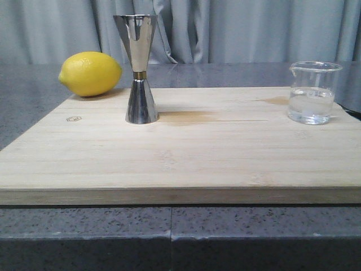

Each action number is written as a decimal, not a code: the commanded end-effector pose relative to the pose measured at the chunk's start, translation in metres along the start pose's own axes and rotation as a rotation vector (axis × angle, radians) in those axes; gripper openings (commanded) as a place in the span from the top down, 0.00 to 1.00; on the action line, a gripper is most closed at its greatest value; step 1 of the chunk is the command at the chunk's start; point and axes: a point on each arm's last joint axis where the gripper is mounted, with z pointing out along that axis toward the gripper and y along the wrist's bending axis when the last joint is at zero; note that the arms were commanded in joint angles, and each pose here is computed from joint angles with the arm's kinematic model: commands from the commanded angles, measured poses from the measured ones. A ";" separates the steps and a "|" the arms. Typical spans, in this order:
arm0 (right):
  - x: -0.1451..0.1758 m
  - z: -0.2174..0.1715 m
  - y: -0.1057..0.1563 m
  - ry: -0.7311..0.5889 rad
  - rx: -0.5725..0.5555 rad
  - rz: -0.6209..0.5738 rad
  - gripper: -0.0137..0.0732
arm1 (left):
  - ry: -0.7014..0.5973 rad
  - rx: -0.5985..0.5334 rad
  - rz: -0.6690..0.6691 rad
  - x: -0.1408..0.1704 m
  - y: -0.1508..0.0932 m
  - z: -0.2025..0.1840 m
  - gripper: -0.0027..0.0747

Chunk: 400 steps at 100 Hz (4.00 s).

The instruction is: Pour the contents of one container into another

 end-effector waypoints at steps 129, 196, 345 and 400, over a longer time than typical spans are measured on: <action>-0.018 0.000 -0.001 -0.103 0.015 -0.018 0.27 | -0.105 -0.017 0.013 -0.019 0.001 0.001 0.23; -0.017 0.005 0.000 0.040 -0.001 0.003 0.14 | 0.140 0.057 -0.042 -0.028 -0.005 0.016 0.22; -0.024 0.030 0.000 0.225 -0.010 0.004 0.12 | 0.207 1.236 0.057 0.040 -0.074 0.202 0.22; -0.024 0.030 0.000 0.231 -0.010 0.003 0.12 | 0.037 1.337 0.043 0.056 -0.115 0.215 0.22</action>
